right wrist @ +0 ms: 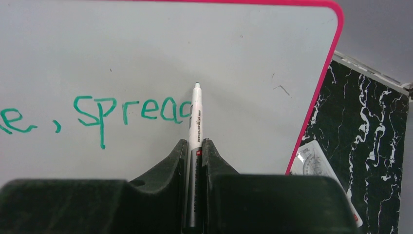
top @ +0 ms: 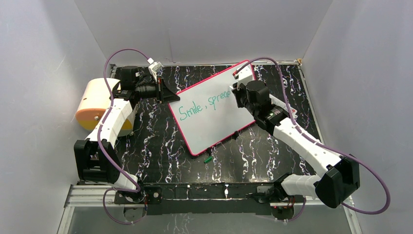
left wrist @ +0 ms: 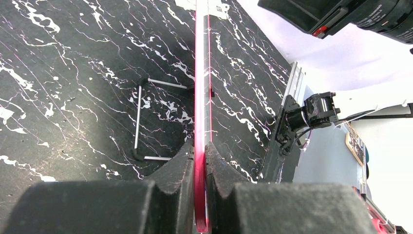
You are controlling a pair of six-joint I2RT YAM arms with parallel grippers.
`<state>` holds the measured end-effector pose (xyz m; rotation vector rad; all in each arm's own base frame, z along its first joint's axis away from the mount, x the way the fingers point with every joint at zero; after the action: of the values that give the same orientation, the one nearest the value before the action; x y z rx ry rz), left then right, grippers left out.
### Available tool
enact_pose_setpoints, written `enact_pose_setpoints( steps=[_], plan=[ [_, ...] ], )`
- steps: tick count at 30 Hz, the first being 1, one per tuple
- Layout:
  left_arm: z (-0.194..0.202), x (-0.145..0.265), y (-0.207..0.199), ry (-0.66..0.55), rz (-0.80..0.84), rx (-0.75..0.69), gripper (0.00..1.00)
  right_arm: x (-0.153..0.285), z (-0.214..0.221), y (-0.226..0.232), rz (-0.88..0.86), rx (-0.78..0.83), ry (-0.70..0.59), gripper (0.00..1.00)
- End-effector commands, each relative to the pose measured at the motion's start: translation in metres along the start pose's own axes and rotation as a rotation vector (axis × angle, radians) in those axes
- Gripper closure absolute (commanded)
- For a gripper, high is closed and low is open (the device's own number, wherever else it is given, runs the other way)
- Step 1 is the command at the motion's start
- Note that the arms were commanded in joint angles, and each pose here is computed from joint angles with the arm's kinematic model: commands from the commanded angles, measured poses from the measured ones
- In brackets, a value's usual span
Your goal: Write a sentence on the whiteboard
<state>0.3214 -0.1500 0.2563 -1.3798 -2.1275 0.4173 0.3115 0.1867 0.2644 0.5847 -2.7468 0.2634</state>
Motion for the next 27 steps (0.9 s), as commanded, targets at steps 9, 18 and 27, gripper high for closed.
enact_pose_setpoints(
  steps=[9, 18, 27],
  plan=[
    [0.026, -0.006, 0.011, 0.069, -0.032, 0.066, 1.00, -0.004, -0.052, -0.005, 0.012, -0.002, -0.148, 1.00],
    [0.025, -0.006, 0.010, 0.067, -0.029, 0.063, 1.00, -0.008, -0.037, -0.001, -0.009, 0.002, -0.091, 1.00],
    [0.025, -0.006, 0.011, 0.068, -0.031, 0.063, 1.00, -0.002, -0.016, 0.000, -0.017, -0.004, -0.029, 1.00]
  ],
)
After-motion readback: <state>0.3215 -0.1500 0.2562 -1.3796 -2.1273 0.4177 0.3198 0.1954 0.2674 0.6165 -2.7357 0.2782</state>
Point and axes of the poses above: each gripper's point midway between its finger pads, its own x axis back along the fingers, its own y axis along the line the jaws close on, z = x × y, the point moved 4 cm from there along x, back along the fingers, and after that the axes turned 2 degrees about -x, right-handed, at the moved point
